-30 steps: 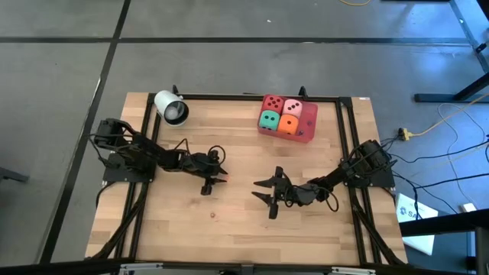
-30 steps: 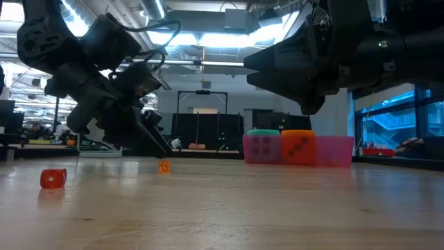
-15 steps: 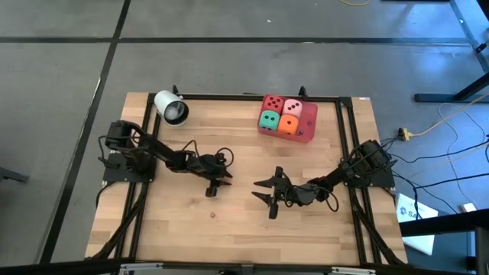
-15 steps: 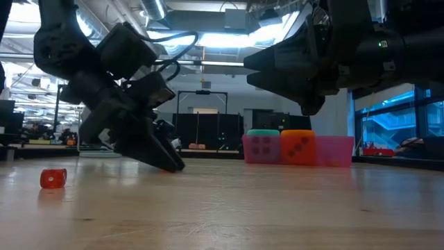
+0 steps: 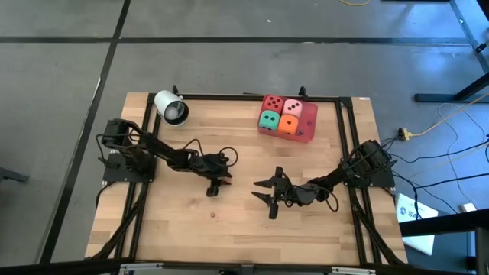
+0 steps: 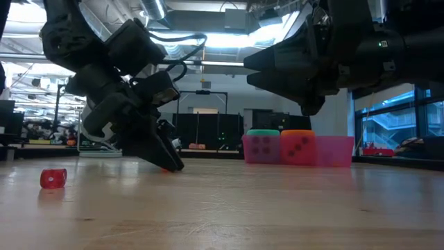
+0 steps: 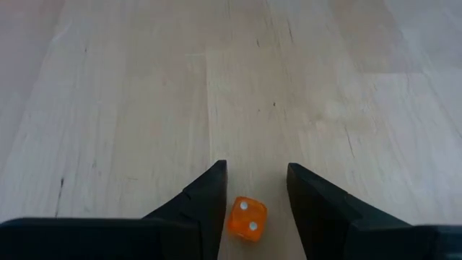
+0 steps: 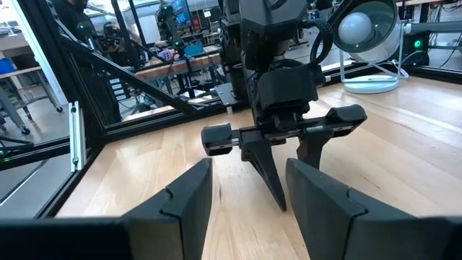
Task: Pick & Place Dice
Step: Put the small orange dice into the red bin
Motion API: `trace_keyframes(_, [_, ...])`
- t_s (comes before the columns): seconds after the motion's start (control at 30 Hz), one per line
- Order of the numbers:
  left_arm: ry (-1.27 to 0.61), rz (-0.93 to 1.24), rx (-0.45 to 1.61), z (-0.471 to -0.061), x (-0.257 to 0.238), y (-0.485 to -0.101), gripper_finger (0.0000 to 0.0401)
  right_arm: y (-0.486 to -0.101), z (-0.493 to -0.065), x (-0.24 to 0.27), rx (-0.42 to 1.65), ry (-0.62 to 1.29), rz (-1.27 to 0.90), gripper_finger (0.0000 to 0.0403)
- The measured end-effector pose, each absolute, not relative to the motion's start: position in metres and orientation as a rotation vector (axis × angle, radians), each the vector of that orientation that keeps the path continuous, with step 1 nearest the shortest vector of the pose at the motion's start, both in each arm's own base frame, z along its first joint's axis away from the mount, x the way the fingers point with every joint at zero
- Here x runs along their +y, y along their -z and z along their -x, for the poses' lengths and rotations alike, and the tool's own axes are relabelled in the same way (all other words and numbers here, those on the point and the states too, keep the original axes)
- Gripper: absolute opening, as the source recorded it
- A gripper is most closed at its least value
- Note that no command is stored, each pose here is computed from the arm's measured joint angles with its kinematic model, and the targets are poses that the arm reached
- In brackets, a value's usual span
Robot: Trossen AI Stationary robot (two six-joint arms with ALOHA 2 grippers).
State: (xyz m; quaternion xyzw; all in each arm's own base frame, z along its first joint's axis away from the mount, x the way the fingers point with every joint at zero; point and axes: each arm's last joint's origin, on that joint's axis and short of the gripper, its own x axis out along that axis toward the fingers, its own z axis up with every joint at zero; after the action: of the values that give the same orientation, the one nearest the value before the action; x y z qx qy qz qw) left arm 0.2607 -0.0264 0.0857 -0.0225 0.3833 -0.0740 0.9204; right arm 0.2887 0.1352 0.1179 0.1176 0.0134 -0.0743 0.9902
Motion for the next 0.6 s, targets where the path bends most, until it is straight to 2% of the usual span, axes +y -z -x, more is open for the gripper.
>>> trace_keyframes(0.27, [0.141, 0.061, 0.875, -0.254, -0.026, -0.082, 0.0143, -0.118, -0.289, 0.135, 0.027, 0.149, -0.236, 0.0178])
trace_keyframes(0.6, [0.123, 0.053, 0.89, -0.249, -0.025, -0.089, 0.0141, -0.118, -0.289, 0.135, 0.027, 0.149, -0.236, 0.0178])
